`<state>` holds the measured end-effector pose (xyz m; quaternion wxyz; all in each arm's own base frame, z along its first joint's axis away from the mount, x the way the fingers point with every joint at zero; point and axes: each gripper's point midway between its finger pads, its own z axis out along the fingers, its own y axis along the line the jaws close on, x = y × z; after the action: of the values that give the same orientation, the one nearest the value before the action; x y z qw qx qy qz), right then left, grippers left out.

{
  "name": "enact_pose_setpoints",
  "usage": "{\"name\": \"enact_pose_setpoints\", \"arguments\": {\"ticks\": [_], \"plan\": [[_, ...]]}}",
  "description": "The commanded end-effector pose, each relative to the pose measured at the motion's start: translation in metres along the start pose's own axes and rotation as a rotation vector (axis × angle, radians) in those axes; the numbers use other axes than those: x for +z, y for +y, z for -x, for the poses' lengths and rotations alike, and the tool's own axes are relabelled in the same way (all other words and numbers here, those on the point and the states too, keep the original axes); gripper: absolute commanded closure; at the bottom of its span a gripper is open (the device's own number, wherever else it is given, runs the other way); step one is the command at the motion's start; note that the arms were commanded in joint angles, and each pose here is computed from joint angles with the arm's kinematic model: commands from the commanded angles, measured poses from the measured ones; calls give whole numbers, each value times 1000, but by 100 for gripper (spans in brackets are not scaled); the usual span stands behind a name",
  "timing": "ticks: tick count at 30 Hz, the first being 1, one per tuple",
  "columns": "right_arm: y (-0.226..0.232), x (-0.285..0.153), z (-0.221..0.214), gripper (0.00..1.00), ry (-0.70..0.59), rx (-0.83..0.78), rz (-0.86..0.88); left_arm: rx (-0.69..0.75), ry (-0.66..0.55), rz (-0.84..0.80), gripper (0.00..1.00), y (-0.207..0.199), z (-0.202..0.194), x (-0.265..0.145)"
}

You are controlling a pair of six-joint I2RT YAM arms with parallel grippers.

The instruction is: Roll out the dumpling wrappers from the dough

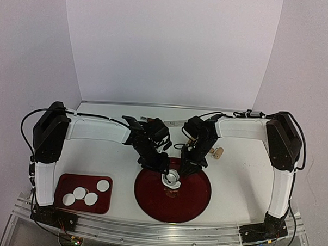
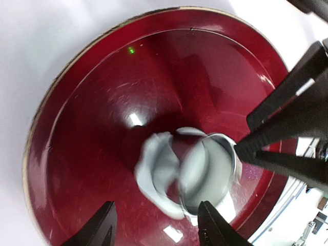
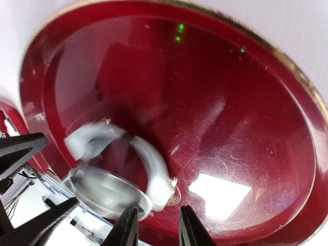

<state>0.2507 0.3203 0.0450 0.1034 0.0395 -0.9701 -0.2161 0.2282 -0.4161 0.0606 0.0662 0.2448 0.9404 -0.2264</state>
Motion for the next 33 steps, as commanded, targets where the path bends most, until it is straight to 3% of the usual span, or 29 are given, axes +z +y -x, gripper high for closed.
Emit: {"name": "enact_pose_setpoints", "arguments": {"ticks": [1, 5, 9, 23, 27, 33], "plan": [[19, -28, 3, 69, -69, -100, -7, -24, -66, 18, 37, 1, 2, -40], [23, -23, 0, 65, -60, -139, -42, -48, -93, 14, 28, 4, -1, -53], [22, -19, 4, 62, -73, -147, -77, -92, -105, 24, 25, 16, -9, -63], [10, 13, 10, 71, -26, -197, -243, -289, -169, 19, 24, 54, -19, -92], [10, 20, 9, 86, -10, -210, -250, -304, -182, 16, 23, 56, -17, -94], [21, 18, 13, 99, -38, -242, -257, -349, -169, -27, 23, 56, -4, -85]]}}
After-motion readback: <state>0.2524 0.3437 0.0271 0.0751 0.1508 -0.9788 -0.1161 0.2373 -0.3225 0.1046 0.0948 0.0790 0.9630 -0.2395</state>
